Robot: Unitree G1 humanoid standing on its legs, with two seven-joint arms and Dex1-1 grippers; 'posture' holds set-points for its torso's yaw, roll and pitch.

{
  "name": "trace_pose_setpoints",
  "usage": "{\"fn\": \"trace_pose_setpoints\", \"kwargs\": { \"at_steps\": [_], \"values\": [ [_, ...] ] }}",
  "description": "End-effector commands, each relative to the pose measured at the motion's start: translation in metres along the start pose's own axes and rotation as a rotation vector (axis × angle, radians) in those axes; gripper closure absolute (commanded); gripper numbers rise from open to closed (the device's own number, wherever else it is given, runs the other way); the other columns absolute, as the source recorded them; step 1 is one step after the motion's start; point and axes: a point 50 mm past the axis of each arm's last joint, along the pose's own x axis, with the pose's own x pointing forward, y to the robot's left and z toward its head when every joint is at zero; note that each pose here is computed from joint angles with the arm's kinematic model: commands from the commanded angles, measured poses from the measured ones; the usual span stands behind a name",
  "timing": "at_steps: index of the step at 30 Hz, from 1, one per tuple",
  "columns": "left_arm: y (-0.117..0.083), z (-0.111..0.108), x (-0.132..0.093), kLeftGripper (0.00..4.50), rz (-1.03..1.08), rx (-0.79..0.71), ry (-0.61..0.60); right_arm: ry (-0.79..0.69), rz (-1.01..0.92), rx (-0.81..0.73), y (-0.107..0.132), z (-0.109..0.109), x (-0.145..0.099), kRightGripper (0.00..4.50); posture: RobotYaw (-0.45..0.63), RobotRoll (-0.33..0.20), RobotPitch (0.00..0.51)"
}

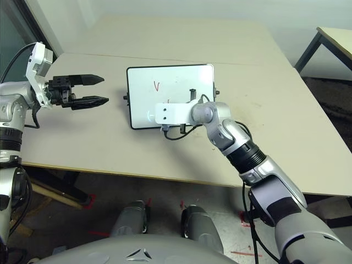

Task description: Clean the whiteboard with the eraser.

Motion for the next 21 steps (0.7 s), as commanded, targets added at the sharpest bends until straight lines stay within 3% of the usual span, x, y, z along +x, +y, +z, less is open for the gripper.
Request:
{"fn": "trace_pose_setpoints", "kwargs": {
  "at_steps": [1, 10, 21],
  "values": [
    [0.000, -0.001, 0.000, 0.00, -0.003, 0.002, 0.012, 0.001, 0.006, -0.032, 0.001, 0.005, 0.006, 4.48, 0.22, 0.000, 0.000],
    [0.000, 0.000, -0.001, 0.00, 0.003, 0.004, 0.012, -0.027, 0.014, -0.042, 0.001, 0.016, 0.014, 4.48, 0.23, 0.000, 0.000],
    [0.001, 0.000, 0.000, 0.00, 0.003, 0.005, 0.008, 0.057, 0.007, -0.023, -0.001, -0.012, 0.007, 4.48, 0.22, 0.000, 0.000]
  ]
}}
